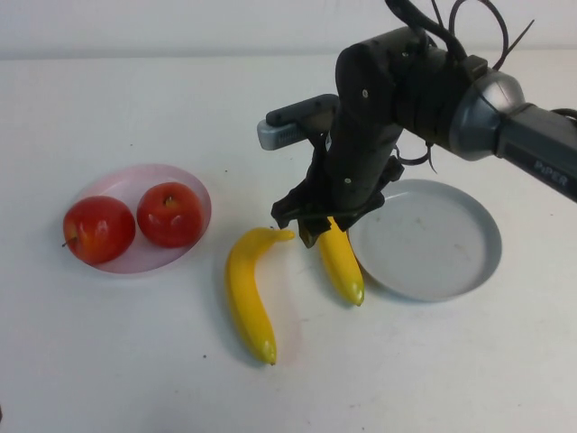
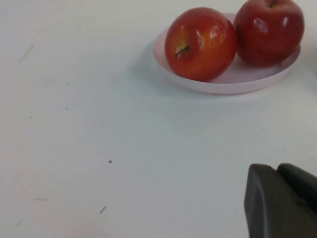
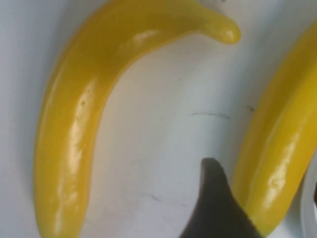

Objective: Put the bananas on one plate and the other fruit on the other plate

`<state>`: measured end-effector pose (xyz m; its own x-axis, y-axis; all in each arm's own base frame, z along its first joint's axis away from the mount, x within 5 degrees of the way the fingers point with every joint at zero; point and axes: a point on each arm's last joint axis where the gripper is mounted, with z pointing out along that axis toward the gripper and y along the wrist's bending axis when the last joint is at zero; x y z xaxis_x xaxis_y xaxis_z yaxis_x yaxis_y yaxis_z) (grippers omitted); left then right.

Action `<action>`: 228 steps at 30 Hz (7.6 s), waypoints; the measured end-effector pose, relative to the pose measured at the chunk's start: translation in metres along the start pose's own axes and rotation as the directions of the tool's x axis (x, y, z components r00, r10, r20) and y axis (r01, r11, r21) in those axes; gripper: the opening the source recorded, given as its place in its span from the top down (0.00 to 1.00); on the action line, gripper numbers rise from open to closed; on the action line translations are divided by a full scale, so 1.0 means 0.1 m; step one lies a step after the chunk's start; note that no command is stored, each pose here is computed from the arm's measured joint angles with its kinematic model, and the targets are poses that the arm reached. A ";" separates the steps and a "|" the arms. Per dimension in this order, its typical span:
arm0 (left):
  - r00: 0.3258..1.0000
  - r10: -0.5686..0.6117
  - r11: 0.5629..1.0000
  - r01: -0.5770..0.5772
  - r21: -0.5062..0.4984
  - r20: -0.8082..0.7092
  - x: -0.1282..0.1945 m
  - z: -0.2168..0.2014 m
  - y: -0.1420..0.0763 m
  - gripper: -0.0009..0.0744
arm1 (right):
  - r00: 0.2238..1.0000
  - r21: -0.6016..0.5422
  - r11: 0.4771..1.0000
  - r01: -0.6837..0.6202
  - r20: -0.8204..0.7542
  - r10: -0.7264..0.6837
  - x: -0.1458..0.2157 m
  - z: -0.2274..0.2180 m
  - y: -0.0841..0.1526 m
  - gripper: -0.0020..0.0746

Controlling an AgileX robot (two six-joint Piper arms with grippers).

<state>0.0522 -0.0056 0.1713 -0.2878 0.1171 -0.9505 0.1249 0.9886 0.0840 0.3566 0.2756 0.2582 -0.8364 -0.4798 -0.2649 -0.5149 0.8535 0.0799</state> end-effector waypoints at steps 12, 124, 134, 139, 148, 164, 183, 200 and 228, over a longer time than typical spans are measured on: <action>1.000 0.000 1.000 0.000 0.000 0.000 0.00 0.00 0.00 0.98 | 0.996 0.059 0.995 -0.086 -0.003 0.086 -0.06 0.34 -0.10 0.48; 1.000 0.000 1.000 0.000 0.000 0.000 0.00 0.00 0.00 0.98 | 0.999 -0.015 1.000 -0.017 -0.038 0.016 -0.16 0.56 0.68 0.57; 1.000 0.000 1.000 0.000 0.000 0.000 0.00 0.00 0.00 0.98 | 0.974 0.144 0.964 -0.222 0.068 0.214 -0.24 0.09 -0.31 0.57; 1.000 0.000 1.000 0.000 0.000 0.000 0.00 0.00 0.00 0.98 | 0.959 0.177 0.944 -0.277 -0.005 0.283 -0.12 0.28 -0.54 0.57; 1.000 0.000 1.000 0.000 0.000 0.000 0.00 0.00 0.00 0.98 | 0.945 0.168 0.936 -0.309 -0.054 0.322 -0.04 0.38 -0.64 0.38; 1.000 0.000 1.000 0.000 0.000 0.000 0.00 0.00 0.00 0.98 | 0.975 0.107 0.978 -0.177 0.153 0.160 0.33 -0.95 -0.20 0.86; 1.000 0.000 1.000 0.000 0.000 0.000 0.00 0.00 0.00 0.98 | 0.960 0.001 0.992 -0.124 0.253 0.119 2.22 -1.69 -0.21 0.99; 1.000 0.000 1.000 0.000 0.000 0.000 0.00 0.00 0.00 0.98 | 0.862 0.067 0.994 -0.092 0.505 0.045 2.51 -1.52 -0.43 0.99; 1.000 0.000 1.000 0.000 0.000 0.000 0.00 0.00 0.00 0.98 | 0.305 0.131 0.893 -0.431 0.952 0.008 3.99 -0.48 -0.83 0.99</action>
<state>0.0522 -0.0056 0.1713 -0.2878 0.1171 -0.9505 0.1249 0.9886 0.0840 0.0566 0.0035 0.1921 -0.0806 0.0540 -0.9953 -0.0744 0.9954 0.0600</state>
